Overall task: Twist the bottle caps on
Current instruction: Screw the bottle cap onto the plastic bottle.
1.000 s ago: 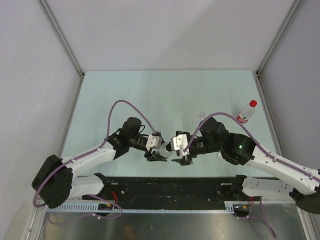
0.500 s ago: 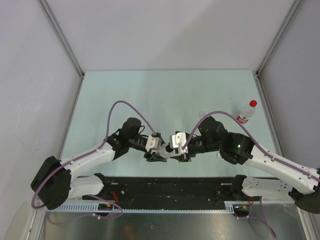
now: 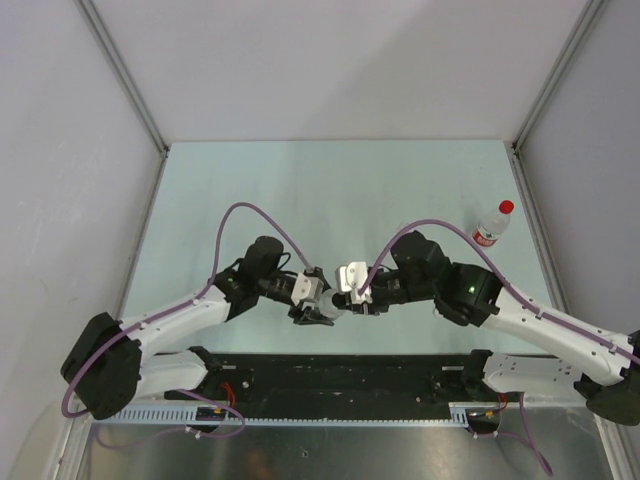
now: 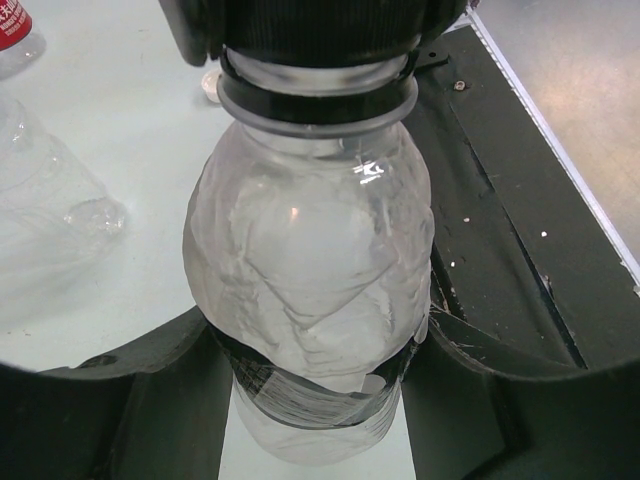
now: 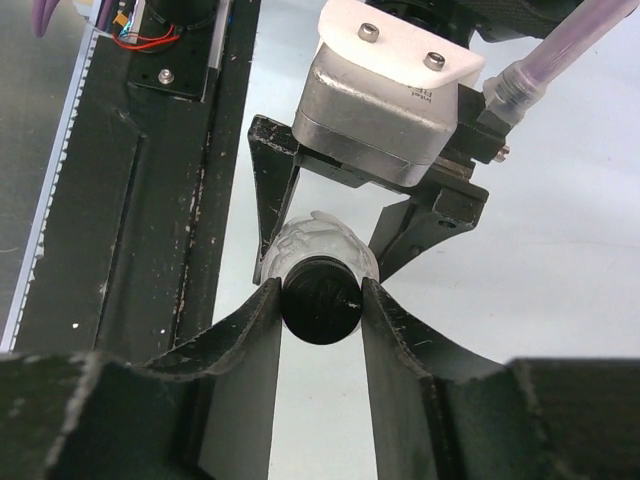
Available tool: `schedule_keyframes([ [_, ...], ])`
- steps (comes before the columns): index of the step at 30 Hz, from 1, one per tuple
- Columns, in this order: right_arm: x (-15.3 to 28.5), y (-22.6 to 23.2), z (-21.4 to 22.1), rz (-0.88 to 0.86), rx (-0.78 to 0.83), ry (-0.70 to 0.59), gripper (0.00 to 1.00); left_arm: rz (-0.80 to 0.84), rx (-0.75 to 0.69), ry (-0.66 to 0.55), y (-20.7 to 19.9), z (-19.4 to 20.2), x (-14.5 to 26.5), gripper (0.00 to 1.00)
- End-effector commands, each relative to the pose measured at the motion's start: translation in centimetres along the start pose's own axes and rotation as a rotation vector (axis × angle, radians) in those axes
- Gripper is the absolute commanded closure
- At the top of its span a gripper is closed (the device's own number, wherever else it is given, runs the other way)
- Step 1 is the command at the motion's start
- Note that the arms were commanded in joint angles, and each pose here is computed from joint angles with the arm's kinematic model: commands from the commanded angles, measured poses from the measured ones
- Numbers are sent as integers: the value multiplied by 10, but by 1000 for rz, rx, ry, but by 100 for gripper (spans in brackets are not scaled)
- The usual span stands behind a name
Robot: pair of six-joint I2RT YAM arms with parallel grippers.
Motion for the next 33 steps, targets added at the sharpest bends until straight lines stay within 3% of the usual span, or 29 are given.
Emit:
schedule_keyframes([
  [1,3,-2,-9,-1,-21,-29,65,-13,-83,-37,3,-16,2,68],
  [7,2,0,-5,20,-111,17,82,-113,-67,-27,10,-24,6,71],
  [13,-12,-15,11,294,-456,166,97,-382,-66,-76,18,-45,20,72],
  [19,-22,-38,19,542,-737,153,100,-714,-87,-105,29,-56,24,77],
  [23,-36,-41,24,580,-883,142,100,-792,-104,-133,29,-62,23,78],
  [28,-41,-47,42,737,-1183,162,100,-864,-141,-194,26,-67,26,77],
  [33,-43,-56,47,839,-1305,129,100,-941,-136,-195,29,-57,29,79],
])
Point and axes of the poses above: each gripper's point midway between its finger pads, its own x axis back along the fingers, its own y axis along the line the jaws close on, z = x × y, the point moved 9 cm from there along x, back along the fingers, and after that the axes turned 13 degrees about x, right-handed, at the moved point
